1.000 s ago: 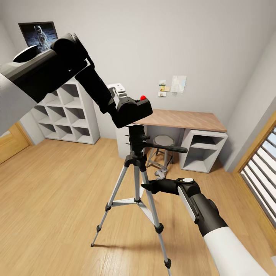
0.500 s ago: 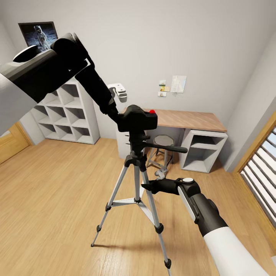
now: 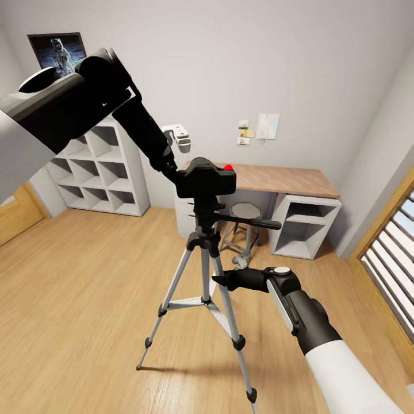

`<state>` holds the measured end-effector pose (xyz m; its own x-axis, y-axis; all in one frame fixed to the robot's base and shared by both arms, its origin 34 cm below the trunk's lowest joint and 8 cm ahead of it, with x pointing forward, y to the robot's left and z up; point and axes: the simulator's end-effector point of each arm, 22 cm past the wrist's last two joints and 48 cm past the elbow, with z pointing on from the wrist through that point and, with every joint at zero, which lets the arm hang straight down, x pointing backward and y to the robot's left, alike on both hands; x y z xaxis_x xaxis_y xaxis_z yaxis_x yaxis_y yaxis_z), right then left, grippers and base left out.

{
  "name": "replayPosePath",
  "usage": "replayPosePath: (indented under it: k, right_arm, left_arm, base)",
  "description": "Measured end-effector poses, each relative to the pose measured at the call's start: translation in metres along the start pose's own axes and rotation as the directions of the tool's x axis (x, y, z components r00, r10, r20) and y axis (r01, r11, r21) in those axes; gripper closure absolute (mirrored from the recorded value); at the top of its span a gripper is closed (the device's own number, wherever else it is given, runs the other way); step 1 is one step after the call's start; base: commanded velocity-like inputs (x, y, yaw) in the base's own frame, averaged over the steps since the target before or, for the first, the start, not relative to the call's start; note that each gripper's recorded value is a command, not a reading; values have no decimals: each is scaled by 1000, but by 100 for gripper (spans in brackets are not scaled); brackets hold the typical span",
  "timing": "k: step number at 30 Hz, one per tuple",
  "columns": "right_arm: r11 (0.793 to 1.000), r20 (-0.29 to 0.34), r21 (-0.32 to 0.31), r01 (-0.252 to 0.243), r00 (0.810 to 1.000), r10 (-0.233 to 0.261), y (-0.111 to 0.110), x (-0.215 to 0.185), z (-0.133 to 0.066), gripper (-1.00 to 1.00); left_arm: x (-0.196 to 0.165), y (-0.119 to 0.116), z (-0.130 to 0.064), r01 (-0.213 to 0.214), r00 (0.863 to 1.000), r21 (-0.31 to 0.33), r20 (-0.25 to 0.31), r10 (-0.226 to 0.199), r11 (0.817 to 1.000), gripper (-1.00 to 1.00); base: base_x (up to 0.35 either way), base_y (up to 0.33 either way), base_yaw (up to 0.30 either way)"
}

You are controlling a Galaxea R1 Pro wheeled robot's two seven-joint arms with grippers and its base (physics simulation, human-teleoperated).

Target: Attach the digital camera to the camera tripod in the bedroom.

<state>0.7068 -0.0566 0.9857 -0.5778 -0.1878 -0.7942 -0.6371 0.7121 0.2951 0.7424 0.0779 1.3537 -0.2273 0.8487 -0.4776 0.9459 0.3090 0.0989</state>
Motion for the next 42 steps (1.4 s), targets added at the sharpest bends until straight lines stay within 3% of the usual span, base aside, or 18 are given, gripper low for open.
replayPosePath:
  k: [10, 14, 18, 20, 21, 26, 37, 40, 42]
  right_arm:
    - [1000, 0, 0, -1, 1000, 1, 0, 0, 0, 100]
    - [1000, 0, 0, 0, 1000, 0, 0, 0, 0, 100]
    - [1000, 0, 0, 0, 1000, 0, 0, 0, 0, 100]
    - [1000, 0, 0, 0, 1000, 0, 0, 0, 0, 100]
    - [1000, 0, 0, 0, 1000, 0, 0, 0, 0, 100]
    - [1000, 0, 0, 0, 1000, 0, 0, 0, 0, 100]
    - [1000, 0, 0, 0, 1000, 0, 0, 0, 0, 100]
    - [1000, 0, -1, 1, 1000, -1, 0, 0, 0, 100]
    - [1000, 1, -1, 0, 1000, 0, 0, 0, 0, 100]
  left_arm:
    - [-2, -1, -2, 1, 1000, 4, 12, -1, 1000, -100]
    - [-8, 0, -12, 9, 999, 8, 54, -10, 1000, -100]
    - [-33, 5, -54, 26, 976, 11, 214, -28, 1000, -100]
    - [-42, 7, -74, 32, 957, 11, 287, -34, 999, -100]
    - [-48, 10, -92, 38, 938, 9, 344, -39, 999, -100]
    - [-50, 18, -120, 59, 905, -2, 423, -53, 998, -100]
    - [-36, 32, -134, 99, 891, -18, 448, -80, 995, -100]
    - [-23, 41, -129, 137, 888, -6, 445, -120, 991, -100]
    - [-4, 55, -116, 194, 883, 12, 433, -180, 981, -100]
  base:
    - [0, 0, 0]
    - [0, 0, 0]
    - [0, 0, 0]
    - [0, 0, 0]
    - [0, 0, 0]
    - [0, 0, 0]
    - [0, 0, 0]
    - [0, 0, 0]
    - [0, 0, 0]
